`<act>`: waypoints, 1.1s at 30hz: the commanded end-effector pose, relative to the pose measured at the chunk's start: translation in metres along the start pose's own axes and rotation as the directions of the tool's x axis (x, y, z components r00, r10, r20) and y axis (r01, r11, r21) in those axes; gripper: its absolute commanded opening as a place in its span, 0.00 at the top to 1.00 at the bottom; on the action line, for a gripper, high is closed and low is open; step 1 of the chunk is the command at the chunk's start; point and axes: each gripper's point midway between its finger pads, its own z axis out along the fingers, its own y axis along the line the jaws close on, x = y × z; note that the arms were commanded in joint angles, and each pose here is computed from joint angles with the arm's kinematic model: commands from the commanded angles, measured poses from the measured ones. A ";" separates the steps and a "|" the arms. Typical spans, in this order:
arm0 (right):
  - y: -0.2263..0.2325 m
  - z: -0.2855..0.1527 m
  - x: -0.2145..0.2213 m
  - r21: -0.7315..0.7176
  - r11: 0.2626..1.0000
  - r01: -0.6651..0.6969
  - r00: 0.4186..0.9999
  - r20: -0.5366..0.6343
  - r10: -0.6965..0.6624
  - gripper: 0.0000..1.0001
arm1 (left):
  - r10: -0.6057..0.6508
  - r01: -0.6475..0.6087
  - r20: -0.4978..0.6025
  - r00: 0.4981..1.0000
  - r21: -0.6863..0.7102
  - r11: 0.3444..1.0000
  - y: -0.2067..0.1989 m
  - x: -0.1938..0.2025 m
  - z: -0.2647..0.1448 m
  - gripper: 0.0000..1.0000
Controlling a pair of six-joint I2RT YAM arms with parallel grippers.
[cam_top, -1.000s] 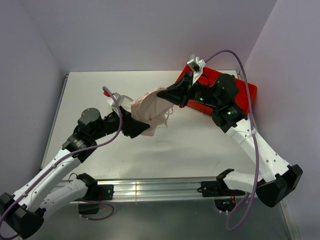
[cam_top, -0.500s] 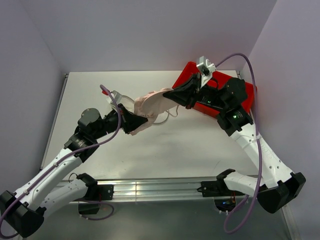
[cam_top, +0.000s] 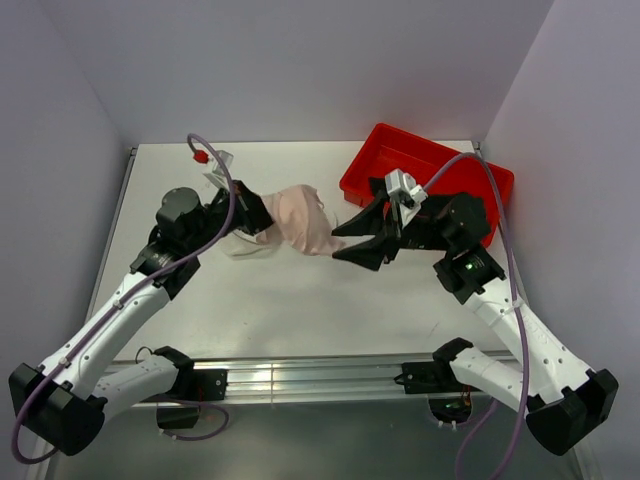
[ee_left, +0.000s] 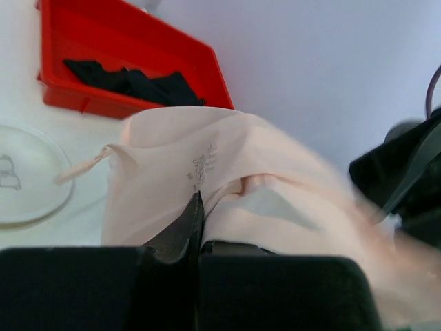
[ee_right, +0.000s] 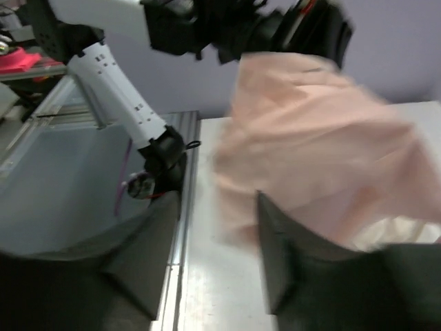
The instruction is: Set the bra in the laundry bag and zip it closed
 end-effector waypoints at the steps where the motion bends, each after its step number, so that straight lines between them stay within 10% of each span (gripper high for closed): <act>1: 0.013 -0.002 0.014 -0.059 0.998 0.036 0.999 -0.032 -0.038 0.37 | -0.024 0.021 0.060 0.998 0.048 0.999 -0.015 -0.034 -0.004 1.00; 13: -0.049 0.017 -0.022 0.155 0.988 0.001 0.999 -0.052 0.007 0.00 | 0.092 -0.090 -0.023 0.995 0.088 0.992 -0.016 -0.010 -0.021 1.00; 33: -0.032 0.066 0.053 -0.071 0.988 -0.136 0.941 -0.320 0.107 0.00 | 0.244 -0.179 -0.176 0.954 0.319 0.930 -0.051 0.024 -0.049 1.00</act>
